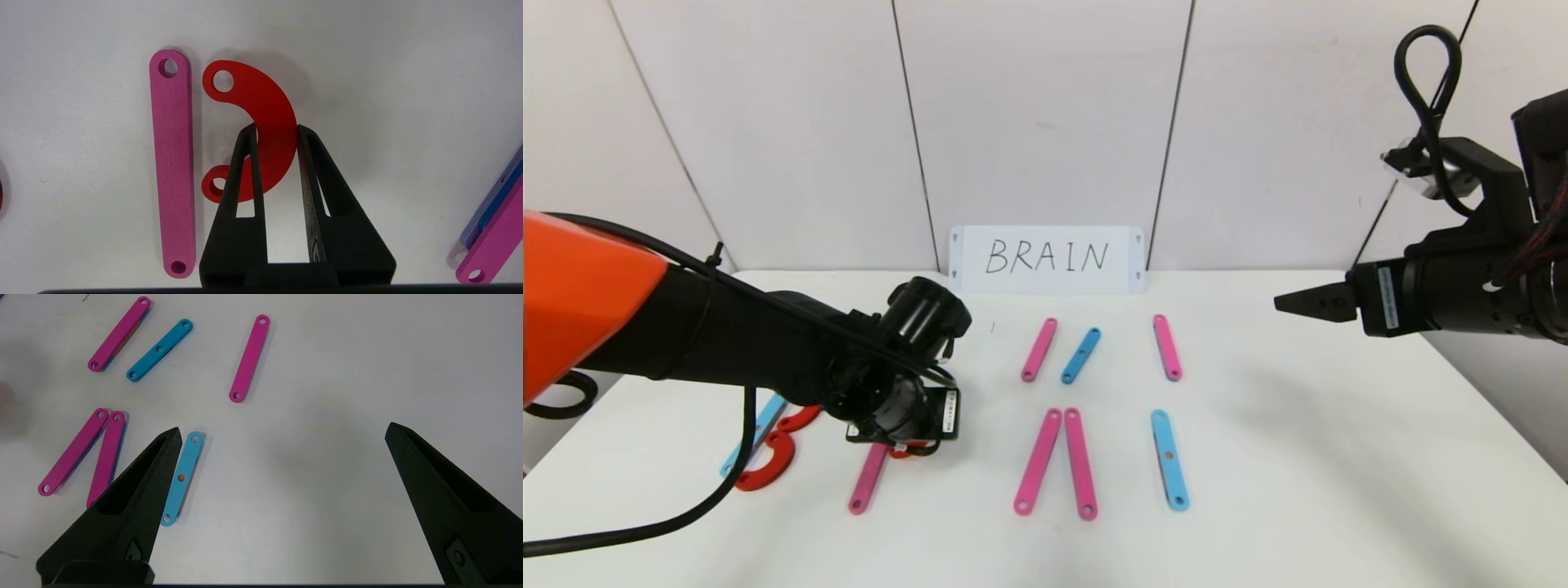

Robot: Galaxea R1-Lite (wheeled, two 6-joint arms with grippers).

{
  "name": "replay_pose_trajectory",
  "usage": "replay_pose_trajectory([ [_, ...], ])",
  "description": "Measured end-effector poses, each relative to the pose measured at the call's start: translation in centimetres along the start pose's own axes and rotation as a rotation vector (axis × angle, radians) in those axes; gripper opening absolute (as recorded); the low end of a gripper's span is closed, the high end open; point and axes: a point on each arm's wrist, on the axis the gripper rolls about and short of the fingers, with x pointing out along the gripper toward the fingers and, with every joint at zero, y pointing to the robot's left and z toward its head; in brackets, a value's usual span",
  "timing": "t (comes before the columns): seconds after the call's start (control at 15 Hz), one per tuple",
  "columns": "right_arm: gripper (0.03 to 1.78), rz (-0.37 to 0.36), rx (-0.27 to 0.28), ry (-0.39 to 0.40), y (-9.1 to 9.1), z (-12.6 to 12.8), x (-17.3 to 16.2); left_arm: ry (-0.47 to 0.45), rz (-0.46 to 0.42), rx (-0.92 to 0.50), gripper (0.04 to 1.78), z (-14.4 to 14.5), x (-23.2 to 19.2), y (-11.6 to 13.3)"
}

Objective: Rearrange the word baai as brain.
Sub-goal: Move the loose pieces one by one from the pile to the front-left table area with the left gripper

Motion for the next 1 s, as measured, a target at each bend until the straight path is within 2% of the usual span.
replay_pose_trajectory([
  [0.8,1.74,0.0,0.0,0.0,0.0,0.0,0.0,0.005,0.015,-0.021,0.3,0.01,0.6,-0.06],
  [1.0,1.74,0.0,0.0,0.0,0.0,0.0,0.0,0.003,0.015,-0.021,0.44,0.03,0.57,-0.09],
])
